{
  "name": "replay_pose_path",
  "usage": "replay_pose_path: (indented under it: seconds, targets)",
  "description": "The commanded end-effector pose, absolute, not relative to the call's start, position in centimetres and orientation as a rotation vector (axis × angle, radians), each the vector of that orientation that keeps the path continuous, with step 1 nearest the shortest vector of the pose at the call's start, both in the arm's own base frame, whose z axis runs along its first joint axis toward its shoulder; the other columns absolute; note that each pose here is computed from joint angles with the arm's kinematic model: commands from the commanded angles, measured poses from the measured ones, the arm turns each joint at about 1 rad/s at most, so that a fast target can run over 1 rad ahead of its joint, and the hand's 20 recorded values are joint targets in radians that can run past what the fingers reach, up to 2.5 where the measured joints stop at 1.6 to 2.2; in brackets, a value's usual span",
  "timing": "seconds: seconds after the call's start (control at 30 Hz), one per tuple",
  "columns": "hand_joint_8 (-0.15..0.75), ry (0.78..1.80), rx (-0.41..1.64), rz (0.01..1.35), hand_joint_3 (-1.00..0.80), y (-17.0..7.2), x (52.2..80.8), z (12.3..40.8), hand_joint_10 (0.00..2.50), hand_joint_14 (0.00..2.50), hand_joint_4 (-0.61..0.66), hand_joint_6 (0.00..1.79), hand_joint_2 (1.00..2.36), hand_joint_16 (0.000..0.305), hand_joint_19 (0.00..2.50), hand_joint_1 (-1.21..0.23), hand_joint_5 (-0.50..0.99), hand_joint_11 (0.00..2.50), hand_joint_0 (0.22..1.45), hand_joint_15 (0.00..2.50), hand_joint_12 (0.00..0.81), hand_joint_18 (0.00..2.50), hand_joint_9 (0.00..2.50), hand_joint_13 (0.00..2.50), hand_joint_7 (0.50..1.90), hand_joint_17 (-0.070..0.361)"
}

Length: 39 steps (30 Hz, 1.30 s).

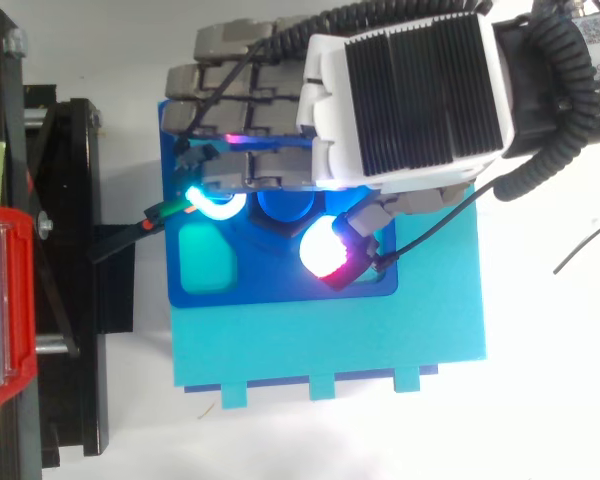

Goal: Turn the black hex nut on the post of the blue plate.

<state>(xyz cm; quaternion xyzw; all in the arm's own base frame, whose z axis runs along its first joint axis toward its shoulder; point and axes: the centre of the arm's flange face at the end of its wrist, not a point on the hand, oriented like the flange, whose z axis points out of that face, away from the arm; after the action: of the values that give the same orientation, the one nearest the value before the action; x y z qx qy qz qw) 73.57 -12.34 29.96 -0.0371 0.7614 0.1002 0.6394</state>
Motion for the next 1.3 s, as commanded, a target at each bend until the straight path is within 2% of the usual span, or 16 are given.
replay_pose_path:
  seconds: [0.0,1.27]
  targets:
    - [0.250,1.737,-0.084,0.228,-0.50,-12.32,73.54,30.05,0.00,0.00,0.16,0.50,1.00,0.047,0.22,-0.85,-0.21,0.00,0.54,0.06,0.380,0.23,0.27,0.28,0.97,0.106]
    - [0.250,1.734,-0.087,0.231,-0.50,-12.49,73.52,30.07,0.00,0.00,0.16,0.50,1.00,0.046,0.22,-0.83,-0.21,0.00,0.56,0.07,0.374,0.25,0.29,0.30,0.99,0.104]
